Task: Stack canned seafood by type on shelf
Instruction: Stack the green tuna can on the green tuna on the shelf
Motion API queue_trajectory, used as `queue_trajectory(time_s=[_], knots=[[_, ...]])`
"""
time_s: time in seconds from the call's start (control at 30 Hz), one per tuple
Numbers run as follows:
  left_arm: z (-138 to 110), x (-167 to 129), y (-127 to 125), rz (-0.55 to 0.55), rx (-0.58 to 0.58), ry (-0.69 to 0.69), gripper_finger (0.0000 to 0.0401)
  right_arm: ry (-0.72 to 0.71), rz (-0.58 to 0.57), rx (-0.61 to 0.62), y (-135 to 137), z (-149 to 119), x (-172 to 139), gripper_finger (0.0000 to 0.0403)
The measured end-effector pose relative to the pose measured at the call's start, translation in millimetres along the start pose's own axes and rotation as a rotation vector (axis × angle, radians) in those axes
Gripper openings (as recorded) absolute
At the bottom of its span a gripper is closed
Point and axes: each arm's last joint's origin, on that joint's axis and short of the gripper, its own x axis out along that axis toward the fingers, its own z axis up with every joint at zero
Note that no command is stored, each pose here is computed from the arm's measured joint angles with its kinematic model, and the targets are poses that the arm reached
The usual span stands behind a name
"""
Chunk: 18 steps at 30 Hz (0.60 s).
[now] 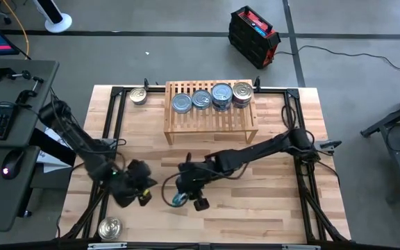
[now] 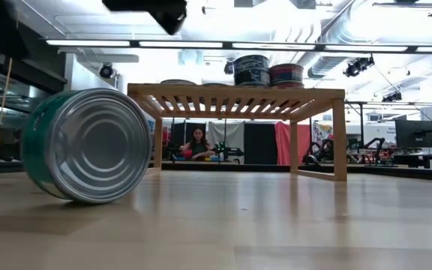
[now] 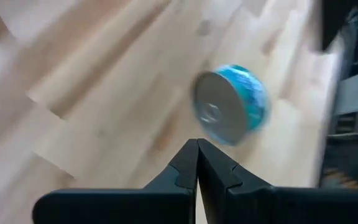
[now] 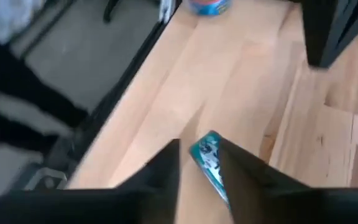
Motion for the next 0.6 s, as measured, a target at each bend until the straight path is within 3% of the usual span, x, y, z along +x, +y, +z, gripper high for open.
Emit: queue_trajectory(time_s=[0.13,0.3,0.6], knots=[[-9,-18,-4,-0.083,-0.109,0.008,0.0001,0.087,0.018,-0.135,-4,5,13,0.0194],[2,-41,-12,-0.177,-0.182,-0.005,0.0001,0.18,0.011,-0.315,-11,5,28,0.0275],[27,-68,-25,-0.239,-0.125,-0.14,0.0001,0.32,-0.052,-0.459,-19,-9,53,0.0293]])
